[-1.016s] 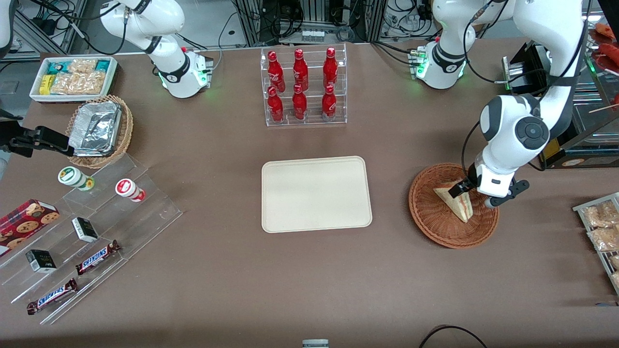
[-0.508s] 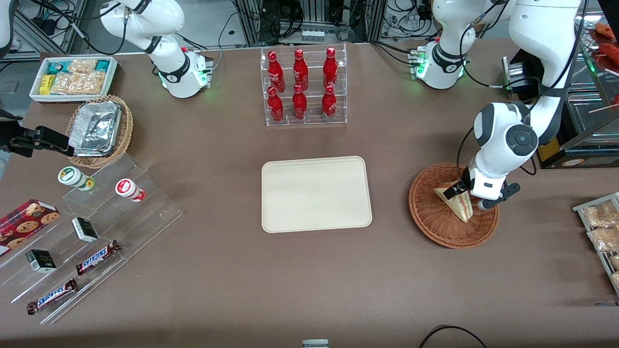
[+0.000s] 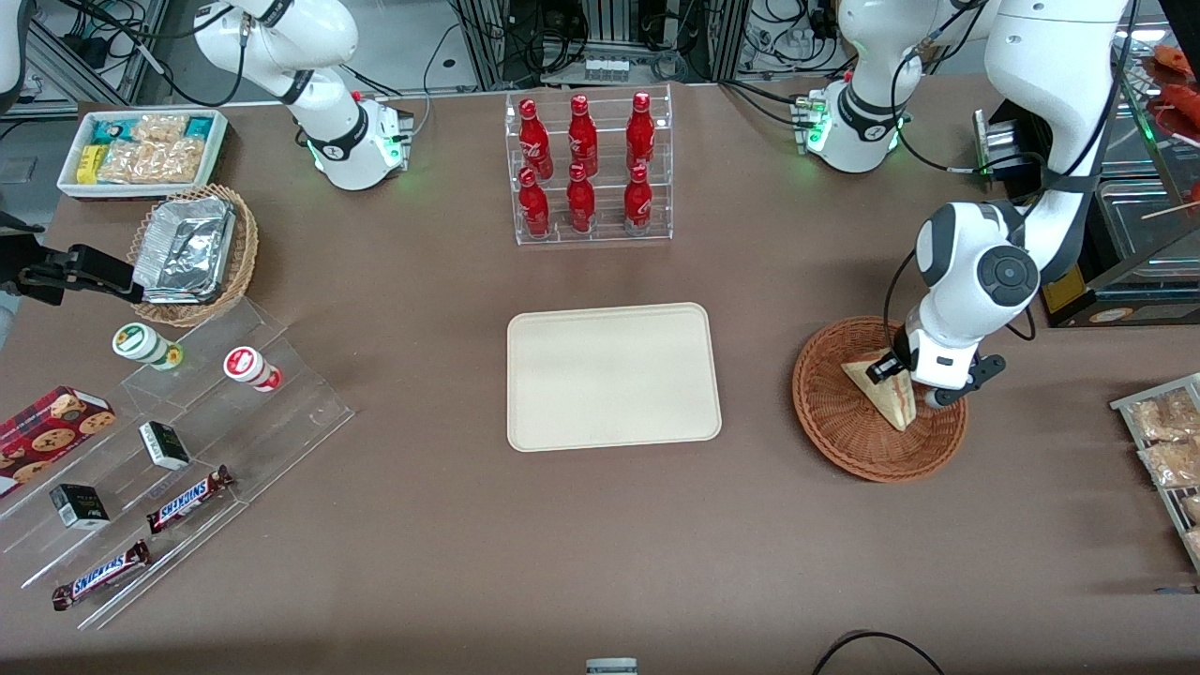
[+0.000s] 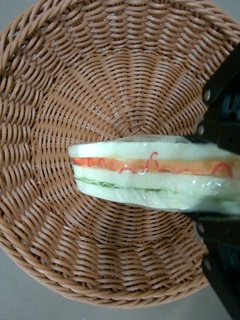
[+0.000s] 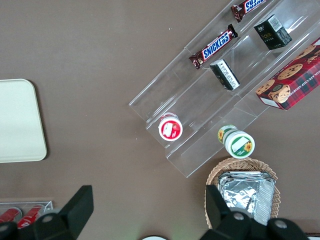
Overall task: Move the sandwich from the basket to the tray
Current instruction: 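Lower the left gripper onto the wrapped sandwich and close on it, then lift the sandwich and carry it with the left gripper over the tray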
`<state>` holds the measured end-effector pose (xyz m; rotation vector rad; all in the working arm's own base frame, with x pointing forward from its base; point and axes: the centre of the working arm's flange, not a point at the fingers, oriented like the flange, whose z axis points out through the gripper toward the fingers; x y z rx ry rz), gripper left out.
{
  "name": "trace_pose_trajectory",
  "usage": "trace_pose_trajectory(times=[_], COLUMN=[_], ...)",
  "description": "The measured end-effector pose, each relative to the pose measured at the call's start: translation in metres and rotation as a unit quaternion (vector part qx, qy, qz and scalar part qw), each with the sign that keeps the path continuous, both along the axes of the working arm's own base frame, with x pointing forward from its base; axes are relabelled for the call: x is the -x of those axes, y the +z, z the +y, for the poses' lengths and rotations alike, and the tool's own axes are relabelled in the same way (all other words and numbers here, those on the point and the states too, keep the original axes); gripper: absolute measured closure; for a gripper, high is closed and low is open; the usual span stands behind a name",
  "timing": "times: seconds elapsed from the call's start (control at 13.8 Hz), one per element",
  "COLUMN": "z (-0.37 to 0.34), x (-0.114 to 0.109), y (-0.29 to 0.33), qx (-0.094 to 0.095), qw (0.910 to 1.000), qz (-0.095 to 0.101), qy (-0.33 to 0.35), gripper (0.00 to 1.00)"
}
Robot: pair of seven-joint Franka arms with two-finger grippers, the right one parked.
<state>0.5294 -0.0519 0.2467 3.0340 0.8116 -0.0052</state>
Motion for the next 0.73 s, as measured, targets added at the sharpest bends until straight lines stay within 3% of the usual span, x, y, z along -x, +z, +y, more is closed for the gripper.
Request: trace_pose_trajectory(times=[0.15,0.36,0.58,0.73], z=[-0.003,-0.008,-0.012,-0.032], x=[-0.001,-0.005,-0.017,-0.026], y=[0.001,0.014,0.078,0.139], qx=[0.0,-0.001,-0.01,-0.015], qw=[1.0,1.0,0.9994,0.999], qz=[-0.001,0.001,0.03,0.034], qy=[-0.003,-0.007,-0.01,-0.024], gripper=[0.68,0.74,0.85,0.85])
